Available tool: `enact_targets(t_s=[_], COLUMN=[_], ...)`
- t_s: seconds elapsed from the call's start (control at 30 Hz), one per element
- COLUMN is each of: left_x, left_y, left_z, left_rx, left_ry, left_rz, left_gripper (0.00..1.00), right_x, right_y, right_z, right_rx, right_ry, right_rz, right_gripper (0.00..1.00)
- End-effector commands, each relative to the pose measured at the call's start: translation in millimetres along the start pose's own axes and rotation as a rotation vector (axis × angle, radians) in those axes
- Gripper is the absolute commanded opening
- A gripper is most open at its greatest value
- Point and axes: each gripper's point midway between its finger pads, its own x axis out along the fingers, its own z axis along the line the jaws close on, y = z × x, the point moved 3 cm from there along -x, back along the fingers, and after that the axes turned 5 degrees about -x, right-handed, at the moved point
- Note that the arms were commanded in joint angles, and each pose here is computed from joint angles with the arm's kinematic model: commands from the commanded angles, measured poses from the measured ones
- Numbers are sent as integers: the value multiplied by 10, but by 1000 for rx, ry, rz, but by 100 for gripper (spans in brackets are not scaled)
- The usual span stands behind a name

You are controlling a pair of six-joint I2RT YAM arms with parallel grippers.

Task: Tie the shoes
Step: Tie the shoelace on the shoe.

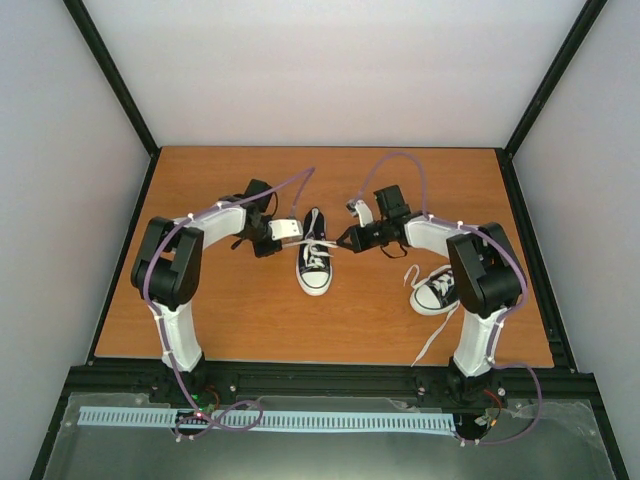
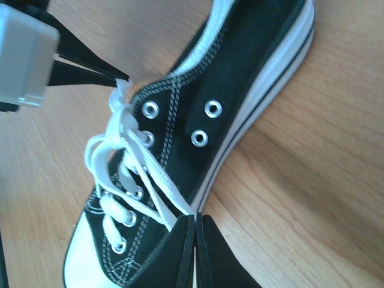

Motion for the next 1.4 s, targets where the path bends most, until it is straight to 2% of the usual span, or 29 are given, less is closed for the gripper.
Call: enact_targets(t_s=[0.0,0.33,0.5,0.73,0.97,1.37], left_x=[34,-15,-288,-326,-183,78], left_y=[91,77,-214,-524,-658,-555], left_z=[50,86,115,504,834,948], left_rx=[0,-20,-40,-67,-60,-41], left_ry=[-39,-46,-39,-124,-174,-188], left_rz=[44,30,-95,-150,-113,-31], left_gripper=[1,1,1,1,1,1], right_x=[64,61,-73,-35,37,132], right_y=[159,305,145,393,550,934], right_z=[-207,-385,-55,309,481,459], right_rx=[37,89,46,26,35,85], right_ry=[46,97,1,-32,-40,-30], right_rz=[26,38,-7,52,87,169], right_gripper=[3,3,3,3,3,3])
